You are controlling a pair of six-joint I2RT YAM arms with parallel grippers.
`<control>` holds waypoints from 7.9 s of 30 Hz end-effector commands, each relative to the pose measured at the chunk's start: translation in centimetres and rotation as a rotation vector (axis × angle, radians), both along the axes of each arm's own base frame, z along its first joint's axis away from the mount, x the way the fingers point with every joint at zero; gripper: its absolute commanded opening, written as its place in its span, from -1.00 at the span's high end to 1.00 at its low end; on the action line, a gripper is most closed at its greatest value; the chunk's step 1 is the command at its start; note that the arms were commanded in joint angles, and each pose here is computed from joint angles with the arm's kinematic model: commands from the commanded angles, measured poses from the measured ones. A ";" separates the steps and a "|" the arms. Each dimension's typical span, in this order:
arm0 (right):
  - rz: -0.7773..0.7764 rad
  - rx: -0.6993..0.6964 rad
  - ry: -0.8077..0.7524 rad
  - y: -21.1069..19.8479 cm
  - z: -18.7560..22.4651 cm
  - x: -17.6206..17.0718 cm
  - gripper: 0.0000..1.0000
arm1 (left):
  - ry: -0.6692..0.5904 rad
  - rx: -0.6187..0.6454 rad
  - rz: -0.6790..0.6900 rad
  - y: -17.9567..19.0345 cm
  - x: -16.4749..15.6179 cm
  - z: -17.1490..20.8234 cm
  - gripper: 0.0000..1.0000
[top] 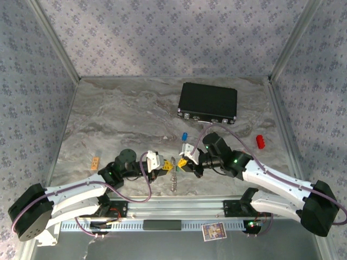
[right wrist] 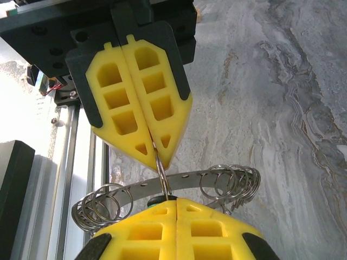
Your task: Put the keys on the keyring
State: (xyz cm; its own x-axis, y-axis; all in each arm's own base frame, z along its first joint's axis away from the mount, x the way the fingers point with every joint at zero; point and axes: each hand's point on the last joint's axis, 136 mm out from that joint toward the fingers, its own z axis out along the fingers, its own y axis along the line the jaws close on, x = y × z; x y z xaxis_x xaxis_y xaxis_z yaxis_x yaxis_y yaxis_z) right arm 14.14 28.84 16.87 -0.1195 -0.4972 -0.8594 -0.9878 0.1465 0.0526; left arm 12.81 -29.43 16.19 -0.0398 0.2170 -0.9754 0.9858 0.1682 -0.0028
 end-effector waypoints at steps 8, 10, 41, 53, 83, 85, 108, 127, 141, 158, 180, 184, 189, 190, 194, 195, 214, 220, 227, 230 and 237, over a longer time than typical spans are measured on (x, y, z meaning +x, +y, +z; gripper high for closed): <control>-0.014 -0.027 0.019 -0.4 -0.3 0.1 0.68 | -0.040 -0.045 -0.009 0.0 -0.2 1.5 1.00; -0.006 -0.004 0.011 -0.4 0.1 -0.1 0.43 | -0.039 -0.043 -0.009 0.0 -0.2 1.5 1.00; -0.008 -0.050 0.026 0.2 -0.9 0.8 1.00 | -0.045 -0.038 -0.009 0.0 -0.2 1.4 1.00; 0.029 -0.075 0.052 0.9 -1.6 0.2 0.99 | -0.046 -0.033 -0.010 0.0 -0.2 1.3 1.00; 0.076 -0.019 0.032 1.9 0.0 0.3 1.00 | -0.054 0.024 0.002 0.2 0.1 0.6 0.50; 0.086 -0.070 0.035 1.7 -0.4 0.2 1.00 | -0.051 0.072 -0.008 0.3 0.0 0.0 0.50; 0.162 -0.215 -0.048 1.9 0.0 -0.6 1.00 | -0.098 0.076 -0.063 -0.4 -0.3 1.2 0.89; 0.070 0.109 0.034 1.6 1.1 0.1 0.31 | -0.051 -0.061 -0.017 -0.3 -0.2 1.3 1.00; 0.075 0.075 0.069 1.9 0.1 0.3 1.00 | -0.037 -0.060 -0.011 -0.3 -0.1 1.2 1.00; 0.210 -0.176 0.017 1.6 0.7 -1.2 1.00 | -0.086 0.051 -0.055 -0.6 -0.1 1.2 0.69; -0.001 0.014 -0.023 0.0 0.6 0.4 0.33 | -0.041 -0.014 -0.063 -1.2 -0.2 0.9 1.00; -0.007 0.032 -0.014 0.2 0.3 0.5 0.39 | -0.039 -0.020 -0.059 -1.2 -0.2 1.0 1.00; 0.023 0.041 0.010 0.9 0.2 0.3 0.57 | -0.036 -0.023 -0.055 -1.1 -0.2 1.0 1.00; 0.026 0.045 0.011 0.9 0.3 0.4 0.64 | -0.035 -0.024 -0.056 -1.1 -0.2 1.0 1.00; 0.038 0.047 0.010 1.1 0.6 0.2 0.98 | -0.036 -0.018 -0.048 -1.1 -0.1 1.0 0.94; 0.041 0.041 0.010 1.1 0.6 0.2 1.00 | -0.036 -0.016 -0.042 -1.1 0.0 1.0 0.80; 0.073 -0.051 -0.014 0.7 0.6 -0.2 0.36 | -0.069 -0.001 -0.051 -0.8 -0.2 1.7 1.00; -0.004 0.003 0.008 0.1 -0.2 0.1 0.35 | -0.062 -0.020 -0.048 -0.8 -0.2 1.6 1.00; 0.008 0.012 0.041 0.6 -0.8 0.0 0.43 | -0.064 -0.023 -0.045 -0.8 -0.1 1.6 1.00; 0.012 0.014 0.043 0.7 -0.7 0.0 0.62 | -0.060 -0.020 -0.046 -0.8 -0.1 1.6 1.00; 0.014 -0.022 0.056 0.2 -1.7 -0.1 0.92 | -0.072 -0.034 -0.043 -0.8 -0.1 2.1 1.00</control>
State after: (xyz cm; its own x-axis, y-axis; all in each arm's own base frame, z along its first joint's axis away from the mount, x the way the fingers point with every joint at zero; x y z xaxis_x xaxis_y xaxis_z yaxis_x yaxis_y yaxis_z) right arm 13.94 29.31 15.78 -0.1499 -0.5029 -0.8513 -0.9867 0.1313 0.0961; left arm 12.91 -29.97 16.31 -0.0030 0.2489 -0.9685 0.9897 0.1393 0.0327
